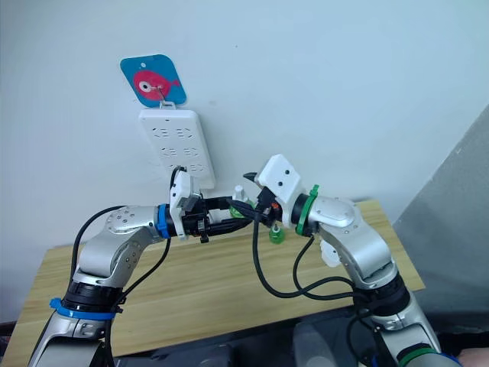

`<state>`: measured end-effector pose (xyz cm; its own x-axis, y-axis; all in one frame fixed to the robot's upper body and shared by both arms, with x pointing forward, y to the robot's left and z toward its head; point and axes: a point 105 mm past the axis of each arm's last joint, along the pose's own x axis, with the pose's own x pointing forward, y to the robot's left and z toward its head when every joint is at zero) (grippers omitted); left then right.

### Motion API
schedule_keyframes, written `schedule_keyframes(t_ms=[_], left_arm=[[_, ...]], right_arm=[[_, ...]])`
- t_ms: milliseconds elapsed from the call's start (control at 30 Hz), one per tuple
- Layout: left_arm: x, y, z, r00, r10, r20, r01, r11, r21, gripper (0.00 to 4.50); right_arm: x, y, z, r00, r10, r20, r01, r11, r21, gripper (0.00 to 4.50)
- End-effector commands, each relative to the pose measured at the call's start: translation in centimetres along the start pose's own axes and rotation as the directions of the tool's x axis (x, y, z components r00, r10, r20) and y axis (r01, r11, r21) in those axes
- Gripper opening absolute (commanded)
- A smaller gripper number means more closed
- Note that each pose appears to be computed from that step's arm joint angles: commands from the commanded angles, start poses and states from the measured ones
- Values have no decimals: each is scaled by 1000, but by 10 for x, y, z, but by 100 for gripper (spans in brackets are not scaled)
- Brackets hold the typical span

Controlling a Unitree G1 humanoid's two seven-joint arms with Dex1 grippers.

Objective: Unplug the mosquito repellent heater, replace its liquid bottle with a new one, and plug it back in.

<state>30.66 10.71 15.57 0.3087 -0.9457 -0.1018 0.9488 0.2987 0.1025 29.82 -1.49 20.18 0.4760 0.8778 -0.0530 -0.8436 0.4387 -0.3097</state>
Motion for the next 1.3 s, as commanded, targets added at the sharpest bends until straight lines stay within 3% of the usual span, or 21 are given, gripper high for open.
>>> schedule_keyframes(t_ms=[33, 300, 800, 1033, 1300], left_arm=[[-3, 1, 14, 1000, -8, 28, 6, 998, 58, 232], [-5, 4, 12, 1000, -4, 22, 3, 998, 61, 232], [5, -1, 19, 997, -21, 74, 16, 998, 68, 232], [5, -1, 19, 997, -11, 82, 6, 998, 64, 232], [6, 0, 17, 996, -4, 85, -1, 998, 59, 232]], right_arm=[[-19, -10, 9, 1000, -14, 12, 14, 1000, -13, 309], [-45, 10, 14, 982, 184, -33, -183, 983, 9, 309], [19, 3, 19, 998, -6, 64, 5, 1000, 28, 309], [4, -14, 11, 998, -58, 35, 57, 997, 48, 309], [-24, -15, 5, 1000, -3, -14, 4, 998, 55, 309]])
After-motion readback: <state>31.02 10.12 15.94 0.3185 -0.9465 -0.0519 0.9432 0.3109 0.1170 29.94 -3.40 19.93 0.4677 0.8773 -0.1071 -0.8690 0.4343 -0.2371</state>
